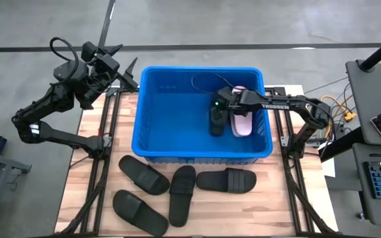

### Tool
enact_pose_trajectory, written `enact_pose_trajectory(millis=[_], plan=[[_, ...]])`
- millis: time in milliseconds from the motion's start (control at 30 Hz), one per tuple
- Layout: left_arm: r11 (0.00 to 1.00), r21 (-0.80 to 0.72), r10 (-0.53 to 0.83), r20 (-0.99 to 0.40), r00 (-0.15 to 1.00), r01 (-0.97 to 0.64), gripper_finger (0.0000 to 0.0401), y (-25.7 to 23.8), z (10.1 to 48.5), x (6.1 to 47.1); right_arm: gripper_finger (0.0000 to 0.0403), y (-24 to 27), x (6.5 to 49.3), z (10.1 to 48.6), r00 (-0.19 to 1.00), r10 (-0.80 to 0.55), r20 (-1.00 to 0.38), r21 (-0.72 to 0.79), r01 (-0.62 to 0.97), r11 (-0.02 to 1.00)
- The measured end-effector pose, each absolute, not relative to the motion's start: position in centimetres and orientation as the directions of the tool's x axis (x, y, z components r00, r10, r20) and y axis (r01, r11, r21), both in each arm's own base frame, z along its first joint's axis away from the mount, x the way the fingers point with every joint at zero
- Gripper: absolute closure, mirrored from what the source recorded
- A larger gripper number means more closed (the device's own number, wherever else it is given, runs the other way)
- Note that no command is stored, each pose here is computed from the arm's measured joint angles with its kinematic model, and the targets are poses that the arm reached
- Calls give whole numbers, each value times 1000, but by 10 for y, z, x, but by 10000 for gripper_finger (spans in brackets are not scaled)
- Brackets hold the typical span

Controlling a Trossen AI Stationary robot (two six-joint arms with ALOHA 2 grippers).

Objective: Pick and place slides into bin
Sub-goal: Put the black slide into the blue bin

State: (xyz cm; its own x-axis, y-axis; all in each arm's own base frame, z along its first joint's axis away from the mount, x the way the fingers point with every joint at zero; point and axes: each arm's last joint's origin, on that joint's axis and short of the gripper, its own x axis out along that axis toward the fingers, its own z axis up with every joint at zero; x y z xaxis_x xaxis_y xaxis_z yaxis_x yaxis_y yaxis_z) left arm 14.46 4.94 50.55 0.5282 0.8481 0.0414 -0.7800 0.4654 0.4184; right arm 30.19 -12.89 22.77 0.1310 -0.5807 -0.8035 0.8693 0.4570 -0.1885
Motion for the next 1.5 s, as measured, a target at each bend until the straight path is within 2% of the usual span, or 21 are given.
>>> enact_pose_trajectory(millis=[267, 600, 867, 1033, 1500], plan=[[466, 419, 848, 41, 529, -779, 139, 49, 505, 145, 126, -129, 307, 237, 192, -531, -826, -113, 865, 489], [467, 421, 848, 37, 529, -778, 139, 49, 505, 145, 139, -126, 302, 247, 128, -484, -865, -151, 855, 496], [467, 422, 848, 36, 529, -777, 139, 49, 505, 144, 136, -121, 303, 253, 180, -338, -924, -45, 826, 561], [467, 423, 848, 36, 529, -777, 139, 49, 505, 144, 145, -119, 302, 259, 186, -286, -940, -9, 824, 567], [502, 417, 845, -50, 532, -758, 139, 49, 494, 141, 156, -117, 313, 293, 287, -289, -913, 67, 805, 589]])
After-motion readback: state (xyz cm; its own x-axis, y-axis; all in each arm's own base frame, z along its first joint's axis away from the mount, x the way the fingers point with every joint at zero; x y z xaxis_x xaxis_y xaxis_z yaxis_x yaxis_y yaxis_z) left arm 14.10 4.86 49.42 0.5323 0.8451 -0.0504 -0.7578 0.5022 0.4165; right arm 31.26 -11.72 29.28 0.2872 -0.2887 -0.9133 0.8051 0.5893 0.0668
